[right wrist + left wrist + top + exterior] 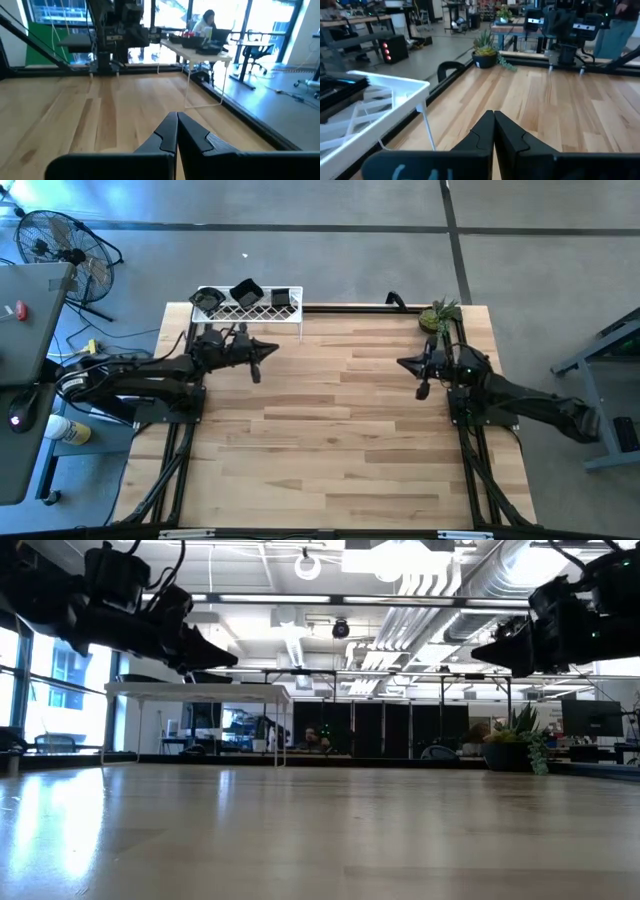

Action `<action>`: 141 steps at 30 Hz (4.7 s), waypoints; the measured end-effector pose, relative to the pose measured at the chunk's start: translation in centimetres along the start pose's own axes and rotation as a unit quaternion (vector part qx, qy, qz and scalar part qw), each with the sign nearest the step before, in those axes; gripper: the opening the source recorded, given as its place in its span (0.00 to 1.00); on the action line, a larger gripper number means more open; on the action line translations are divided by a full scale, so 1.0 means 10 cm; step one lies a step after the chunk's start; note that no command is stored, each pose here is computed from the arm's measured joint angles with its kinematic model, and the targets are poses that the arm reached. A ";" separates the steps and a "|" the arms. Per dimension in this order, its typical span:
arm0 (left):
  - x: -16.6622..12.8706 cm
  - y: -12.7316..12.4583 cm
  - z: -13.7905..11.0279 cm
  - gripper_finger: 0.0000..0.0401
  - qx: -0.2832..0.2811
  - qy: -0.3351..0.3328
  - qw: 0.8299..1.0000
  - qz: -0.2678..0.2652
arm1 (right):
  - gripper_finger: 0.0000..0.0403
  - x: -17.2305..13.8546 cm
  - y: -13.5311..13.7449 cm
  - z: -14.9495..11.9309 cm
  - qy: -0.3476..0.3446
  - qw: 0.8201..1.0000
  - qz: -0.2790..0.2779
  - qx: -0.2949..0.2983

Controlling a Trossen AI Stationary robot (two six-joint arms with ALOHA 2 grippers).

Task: Pick & Place Mini shaped plates
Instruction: Return to Home Position

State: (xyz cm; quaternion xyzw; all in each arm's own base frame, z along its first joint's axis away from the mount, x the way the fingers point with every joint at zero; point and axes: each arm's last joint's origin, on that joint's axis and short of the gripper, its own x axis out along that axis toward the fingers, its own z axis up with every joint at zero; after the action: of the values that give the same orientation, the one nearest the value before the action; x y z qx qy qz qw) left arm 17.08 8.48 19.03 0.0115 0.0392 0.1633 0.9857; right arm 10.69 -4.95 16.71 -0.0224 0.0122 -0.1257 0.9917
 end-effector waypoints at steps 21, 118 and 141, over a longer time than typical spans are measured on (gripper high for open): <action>-0.29 -0.08 -0.06 0.00 -0.021 -0.044 0.999 0.014 | 0.00 -0.20 0.07 0.04 -0.033 0.992 -0.121 0.023; -0.87 -0.04 -0.33 0.00 -0.051 -0.004 0.995 0.086 | 0.02 -0.19 0.07 0.05 -0.035 0.988 -0.151 0.002; -0.87 -0.04 -0.33 0.00 -0.051 -0.003 0.995 0.086 | 0.02 -0.19 0.07 0.05 -0.035 0.988 -0.150 0.002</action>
State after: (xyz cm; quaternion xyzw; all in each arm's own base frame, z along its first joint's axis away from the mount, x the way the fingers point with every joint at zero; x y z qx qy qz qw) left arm 8.71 5.29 16.37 -0.0351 0.0262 0.2495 0.9674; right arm 9.03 -3.73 17.25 -0.0269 -0.0267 -0.2726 0.9614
